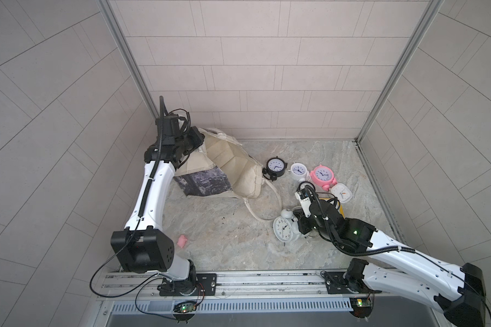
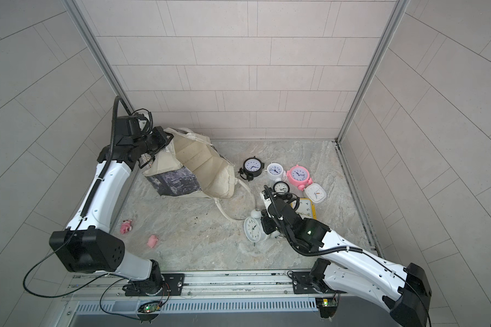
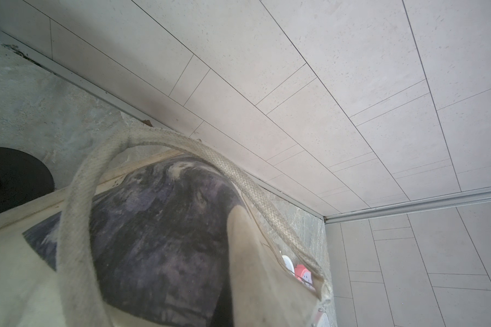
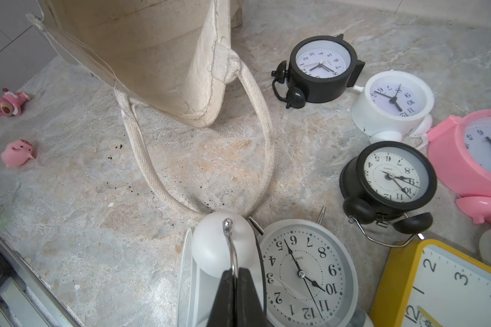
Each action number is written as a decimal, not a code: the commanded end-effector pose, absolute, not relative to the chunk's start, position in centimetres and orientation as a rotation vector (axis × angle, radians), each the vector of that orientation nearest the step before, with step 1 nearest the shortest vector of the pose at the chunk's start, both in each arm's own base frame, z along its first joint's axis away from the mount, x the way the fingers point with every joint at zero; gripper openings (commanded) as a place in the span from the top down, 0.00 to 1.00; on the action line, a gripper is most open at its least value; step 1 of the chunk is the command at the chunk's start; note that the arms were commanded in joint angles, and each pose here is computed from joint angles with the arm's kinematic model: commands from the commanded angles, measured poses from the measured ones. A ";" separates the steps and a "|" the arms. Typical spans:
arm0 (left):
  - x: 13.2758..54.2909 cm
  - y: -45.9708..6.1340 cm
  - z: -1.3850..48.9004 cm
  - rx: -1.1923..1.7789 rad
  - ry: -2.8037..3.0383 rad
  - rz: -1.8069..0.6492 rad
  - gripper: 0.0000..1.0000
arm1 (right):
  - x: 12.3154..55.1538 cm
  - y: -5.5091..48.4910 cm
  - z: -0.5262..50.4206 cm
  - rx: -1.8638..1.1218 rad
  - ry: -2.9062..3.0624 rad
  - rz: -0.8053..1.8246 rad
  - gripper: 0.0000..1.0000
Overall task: Take the alarm clock out of the canvas bag
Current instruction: Place the alarm at the center of the board, then place the canvas bag at the center of the board.
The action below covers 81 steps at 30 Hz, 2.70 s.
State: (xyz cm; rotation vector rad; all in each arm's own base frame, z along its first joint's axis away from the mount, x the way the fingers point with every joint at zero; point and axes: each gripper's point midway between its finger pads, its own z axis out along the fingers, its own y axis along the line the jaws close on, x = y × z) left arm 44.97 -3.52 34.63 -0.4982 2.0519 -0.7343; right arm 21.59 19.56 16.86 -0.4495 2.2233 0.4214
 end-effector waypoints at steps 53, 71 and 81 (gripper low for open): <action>48.9 -10.2 41.3 -0.150 1.879 -0.995 1.00 | 19.3 19.5 13.3 -0.318 2.231 0.602 0.60; 42.8 -5.0 36.6 -0.064 1.974 -0.388 0.16 | 27.4 10.2 24.9 -0.088 2.092 0.243 0.35; 34.0 6.1 32.8 -0.437 1.687 0.067 0.13 | 33.7 -0.5 24.6 0.288 2.044 -0.080 0.11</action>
